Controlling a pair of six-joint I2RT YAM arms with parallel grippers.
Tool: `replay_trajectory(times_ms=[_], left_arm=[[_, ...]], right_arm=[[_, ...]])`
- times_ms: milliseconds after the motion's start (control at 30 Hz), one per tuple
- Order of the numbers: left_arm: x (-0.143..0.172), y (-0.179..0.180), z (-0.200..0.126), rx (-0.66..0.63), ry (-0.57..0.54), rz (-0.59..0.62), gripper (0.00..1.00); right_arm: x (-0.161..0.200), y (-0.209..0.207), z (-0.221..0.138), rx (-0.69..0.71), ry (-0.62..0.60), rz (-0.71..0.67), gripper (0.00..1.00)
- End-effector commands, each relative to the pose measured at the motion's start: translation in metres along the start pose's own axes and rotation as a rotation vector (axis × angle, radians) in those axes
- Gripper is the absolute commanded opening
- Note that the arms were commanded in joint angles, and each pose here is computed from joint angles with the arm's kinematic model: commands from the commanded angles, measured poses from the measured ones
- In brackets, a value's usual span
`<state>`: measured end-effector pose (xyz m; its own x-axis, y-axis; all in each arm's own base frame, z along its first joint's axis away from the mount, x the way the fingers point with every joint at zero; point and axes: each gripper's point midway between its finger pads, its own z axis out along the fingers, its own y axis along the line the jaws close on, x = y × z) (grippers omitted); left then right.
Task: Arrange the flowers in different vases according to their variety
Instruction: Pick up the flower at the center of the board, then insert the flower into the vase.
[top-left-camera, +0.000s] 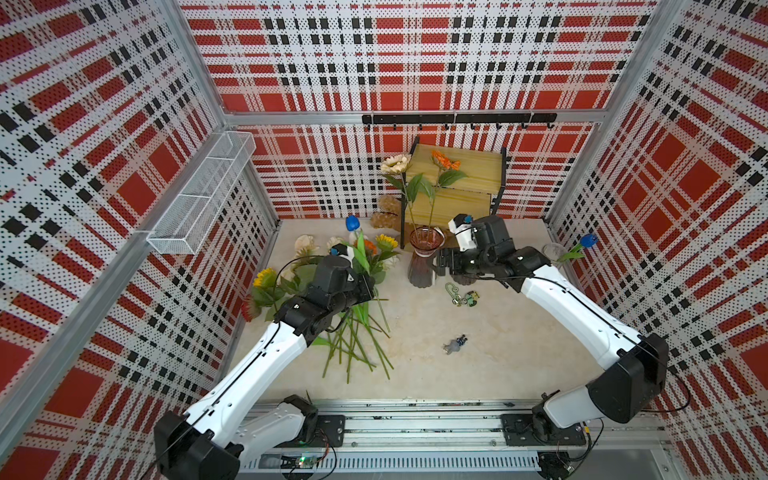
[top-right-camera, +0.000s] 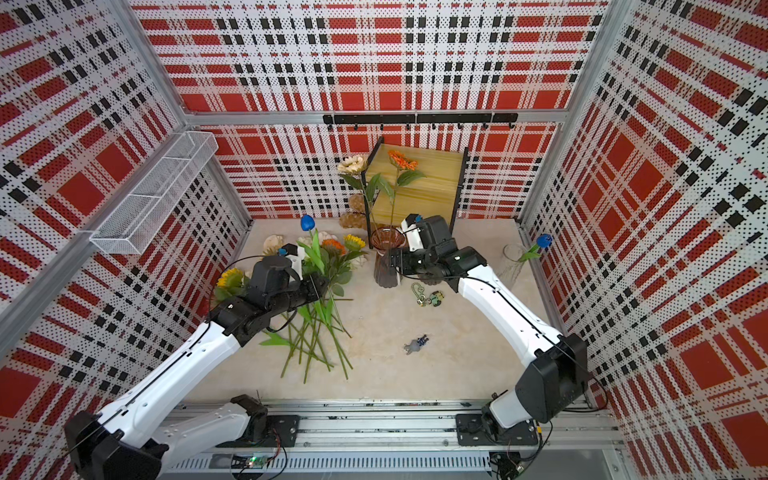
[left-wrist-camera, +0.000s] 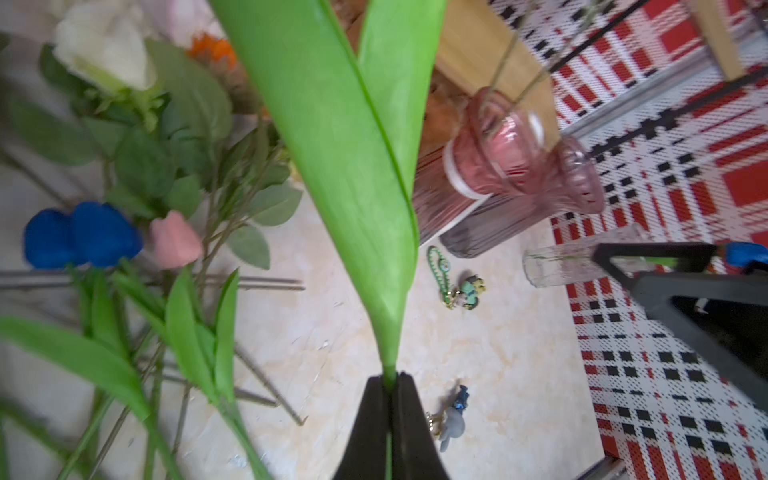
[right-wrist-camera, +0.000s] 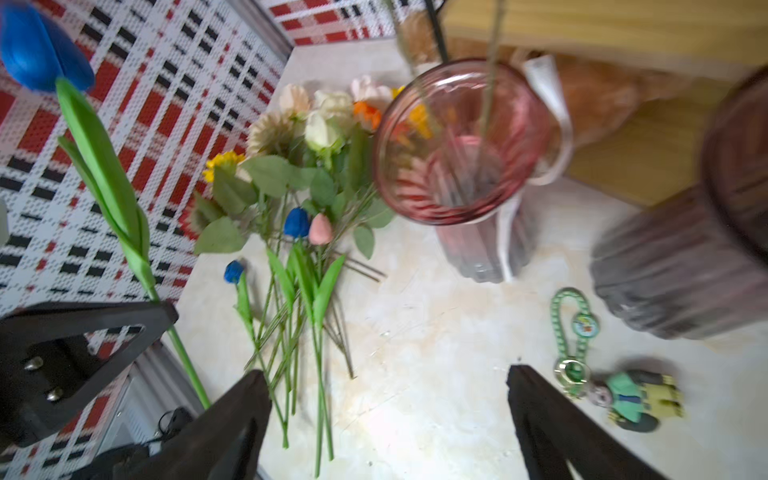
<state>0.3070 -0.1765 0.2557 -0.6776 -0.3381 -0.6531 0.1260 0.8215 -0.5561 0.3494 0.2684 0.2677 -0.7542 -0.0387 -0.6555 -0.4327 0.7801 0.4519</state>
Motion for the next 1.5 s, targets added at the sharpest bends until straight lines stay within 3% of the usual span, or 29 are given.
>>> replay_trajectory(times_ms=[0,400,1100,1467], left_arm=[[-0.027,-0.03,-0.009,0.109,-0.109,0.082,0.0],[-0.013,-0.048,-0.002,0.199,-0.1,0.079,0.0],[-0.004,-0.031,0.017,0.139,-0.088,0.069,0.0],[-0.005,-0.036,0.015,0.169,-0.096,0.057,0.0]], right_arm=[[-0.001,0.034,0.007,-0.111,0.007,-0.01,0.93],[0.025,0.092,0.042,-0.261,0.088,-0.078,0.79],[0.042,0.108,0.046,-0.338,0.107,-0.089,0.74],[0.045,0.122,0.057,-0.377,0.125,-0.104,0.57]])
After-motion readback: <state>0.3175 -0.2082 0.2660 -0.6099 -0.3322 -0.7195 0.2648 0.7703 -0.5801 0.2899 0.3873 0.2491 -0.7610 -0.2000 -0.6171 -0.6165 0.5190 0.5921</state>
